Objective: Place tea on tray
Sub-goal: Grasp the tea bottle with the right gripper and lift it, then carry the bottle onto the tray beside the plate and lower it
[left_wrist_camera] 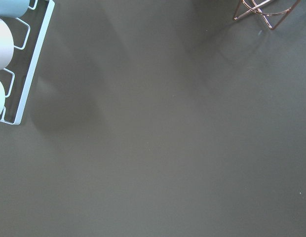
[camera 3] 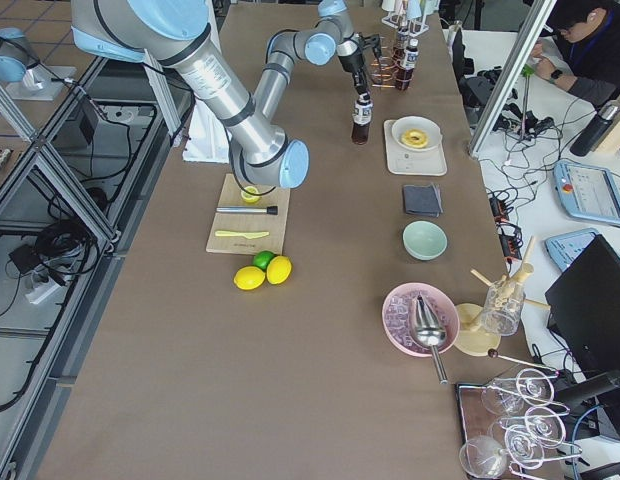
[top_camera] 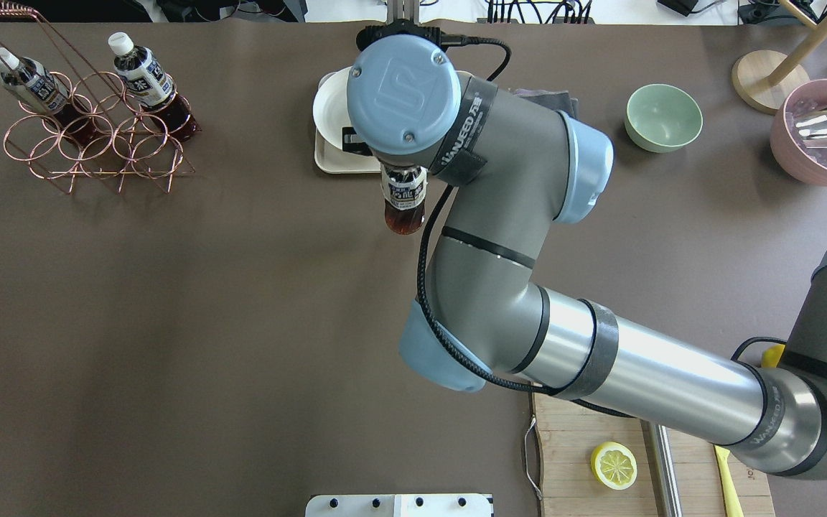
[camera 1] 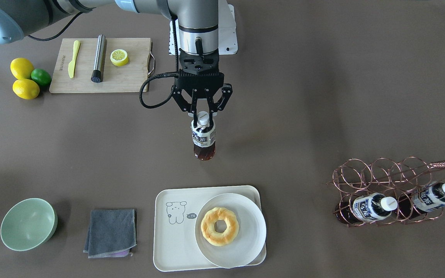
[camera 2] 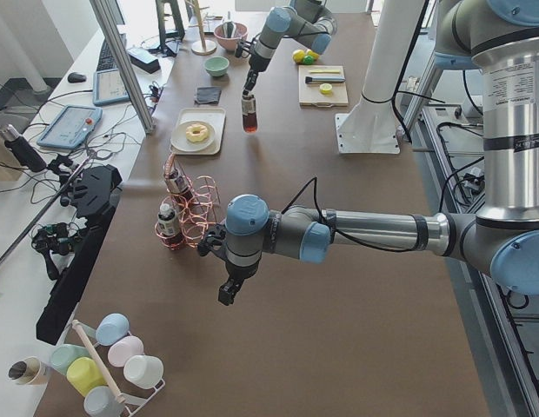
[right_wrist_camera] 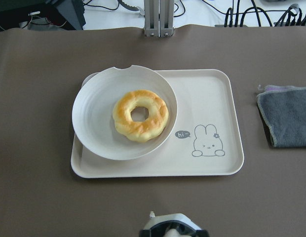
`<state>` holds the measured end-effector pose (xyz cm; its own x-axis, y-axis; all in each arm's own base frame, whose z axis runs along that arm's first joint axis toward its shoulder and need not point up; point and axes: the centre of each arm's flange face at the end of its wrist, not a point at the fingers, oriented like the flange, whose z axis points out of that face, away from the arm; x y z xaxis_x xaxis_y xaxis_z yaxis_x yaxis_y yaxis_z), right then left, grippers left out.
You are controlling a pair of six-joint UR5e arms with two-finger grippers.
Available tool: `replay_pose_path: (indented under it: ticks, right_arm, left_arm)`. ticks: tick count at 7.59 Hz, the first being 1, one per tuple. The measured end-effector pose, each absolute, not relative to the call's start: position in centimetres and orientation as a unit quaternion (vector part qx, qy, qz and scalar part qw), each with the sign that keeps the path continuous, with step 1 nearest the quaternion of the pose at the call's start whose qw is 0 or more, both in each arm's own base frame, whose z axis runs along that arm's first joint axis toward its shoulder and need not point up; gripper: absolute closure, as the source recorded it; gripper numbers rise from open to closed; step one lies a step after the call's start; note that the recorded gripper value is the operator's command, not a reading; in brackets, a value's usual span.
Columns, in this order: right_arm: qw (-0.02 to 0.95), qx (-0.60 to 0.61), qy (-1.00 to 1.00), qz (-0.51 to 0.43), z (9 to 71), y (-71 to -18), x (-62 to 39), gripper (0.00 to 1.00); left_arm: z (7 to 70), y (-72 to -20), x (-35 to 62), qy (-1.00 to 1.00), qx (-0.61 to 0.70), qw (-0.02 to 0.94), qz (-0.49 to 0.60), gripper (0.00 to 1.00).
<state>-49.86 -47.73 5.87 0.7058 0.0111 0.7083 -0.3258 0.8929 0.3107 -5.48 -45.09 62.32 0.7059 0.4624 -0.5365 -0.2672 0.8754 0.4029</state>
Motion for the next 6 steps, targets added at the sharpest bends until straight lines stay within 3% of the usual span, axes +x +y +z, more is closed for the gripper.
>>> replay_pose_path:
  ticks: [4,6]
  right_arm:
    - [0.911,0.200,-0.346,0.101,4.4,-61.1,-42.8,1.00]
    - [0.911,0.189,-0.349,0.114,6.8,-67.4,-41.7,1.00]
  left_arm:
    - [62.2,-44.8,-5.3,0.338,0.151,0.907,0.201,0.00]
    - [61.9,-44.7,-5.3,0.338,0.155,0.906,0.203,0.00]
